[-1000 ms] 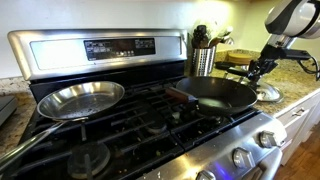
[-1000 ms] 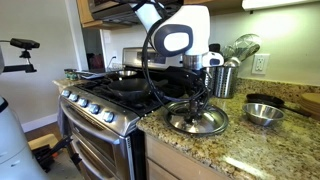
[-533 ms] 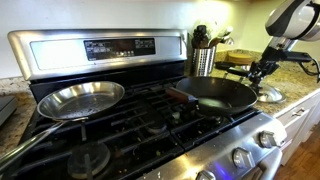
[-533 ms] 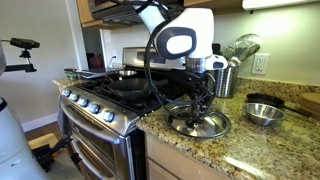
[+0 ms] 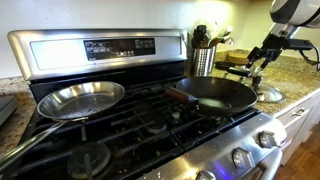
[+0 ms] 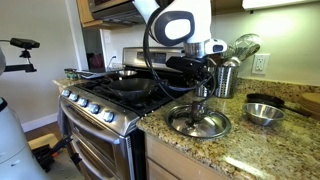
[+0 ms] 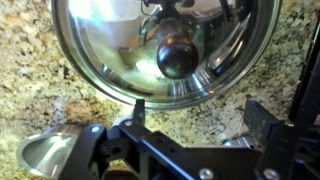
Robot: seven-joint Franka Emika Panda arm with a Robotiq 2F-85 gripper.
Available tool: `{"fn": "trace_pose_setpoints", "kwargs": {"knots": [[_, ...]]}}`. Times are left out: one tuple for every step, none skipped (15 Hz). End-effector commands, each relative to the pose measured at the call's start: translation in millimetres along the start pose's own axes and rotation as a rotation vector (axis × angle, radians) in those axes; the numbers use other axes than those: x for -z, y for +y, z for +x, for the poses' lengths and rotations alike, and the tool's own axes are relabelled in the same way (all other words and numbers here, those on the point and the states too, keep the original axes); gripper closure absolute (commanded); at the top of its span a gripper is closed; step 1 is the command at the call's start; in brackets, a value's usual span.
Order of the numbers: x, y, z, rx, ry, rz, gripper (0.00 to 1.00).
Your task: Remove the silver lid from the pan on the right side of the stove
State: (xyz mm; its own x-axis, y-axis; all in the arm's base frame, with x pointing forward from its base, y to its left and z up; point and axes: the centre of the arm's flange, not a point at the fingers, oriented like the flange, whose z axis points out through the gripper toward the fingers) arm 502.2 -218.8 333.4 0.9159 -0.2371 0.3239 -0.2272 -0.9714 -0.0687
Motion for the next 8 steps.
{"fn": "trace_pose_setpoints", "kwargs": {"knots": [[61.9,-23.5,-15.4,0.059,0.052,-0.008,0.00],[74.1,-29.0,-16.2,0.072,0.063,-0.012,0.00],[38.5,-13.5,2.6,0.060,0.051,-0.014,0.00],[48.2,-16.5,2.8,0.065,0.066,-0.014,0.00],[49.6,-17.5,3.3,0.067,0.069,-0.014,0.00],[46.7,-17.0,2.7,0.066,0.063,-0.014,0.00],[42.0,-15.7,1.8,0.064,0.054,-0.015,0.00],[38.2,-15.5,1.2,0.064,0.048,-0.015,0.00]]}}
